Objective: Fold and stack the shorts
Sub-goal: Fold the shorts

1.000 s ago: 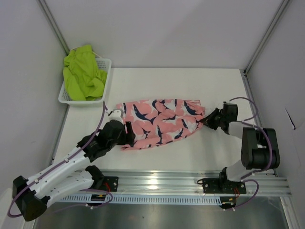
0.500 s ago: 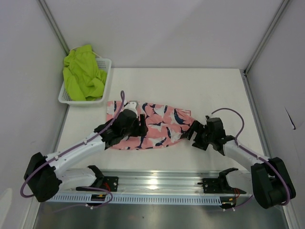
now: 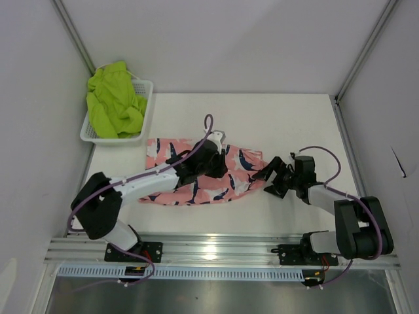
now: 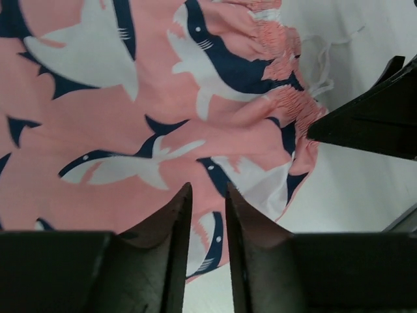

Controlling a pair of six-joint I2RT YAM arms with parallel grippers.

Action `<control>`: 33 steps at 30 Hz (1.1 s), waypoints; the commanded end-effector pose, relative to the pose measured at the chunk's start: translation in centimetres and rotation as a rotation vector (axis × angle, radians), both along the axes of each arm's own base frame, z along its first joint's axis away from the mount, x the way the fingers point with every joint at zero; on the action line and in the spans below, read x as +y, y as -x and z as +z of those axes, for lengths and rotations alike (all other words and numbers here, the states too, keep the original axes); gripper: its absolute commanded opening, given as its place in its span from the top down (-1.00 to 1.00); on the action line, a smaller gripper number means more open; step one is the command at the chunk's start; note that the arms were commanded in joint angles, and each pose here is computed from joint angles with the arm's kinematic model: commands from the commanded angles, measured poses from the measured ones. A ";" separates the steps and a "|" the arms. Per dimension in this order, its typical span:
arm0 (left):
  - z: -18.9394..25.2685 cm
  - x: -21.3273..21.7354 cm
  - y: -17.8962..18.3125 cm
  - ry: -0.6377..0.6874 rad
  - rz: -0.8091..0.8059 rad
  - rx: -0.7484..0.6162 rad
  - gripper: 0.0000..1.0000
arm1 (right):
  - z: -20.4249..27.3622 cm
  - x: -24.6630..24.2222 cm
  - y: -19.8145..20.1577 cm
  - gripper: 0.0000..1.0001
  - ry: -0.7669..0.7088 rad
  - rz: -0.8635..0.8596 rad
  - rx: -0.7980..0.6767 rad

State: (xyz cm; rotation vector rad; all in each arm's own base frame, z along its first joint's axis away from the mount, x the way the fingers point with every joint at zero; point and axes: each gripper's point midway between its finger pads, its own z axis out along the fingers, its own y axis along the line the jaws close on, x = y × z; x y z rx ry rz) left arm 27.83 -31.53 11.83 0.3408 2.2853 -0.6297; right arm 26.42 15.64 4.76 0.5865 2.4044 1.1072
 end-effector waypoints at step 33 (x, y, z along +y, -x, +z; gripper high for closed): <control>-7.6 -10.2 -1.2 -0.014 -0.318 -0.022 0.98 | -2.2 0.1 -3.2 0.34 0.215 -0.015 -0.039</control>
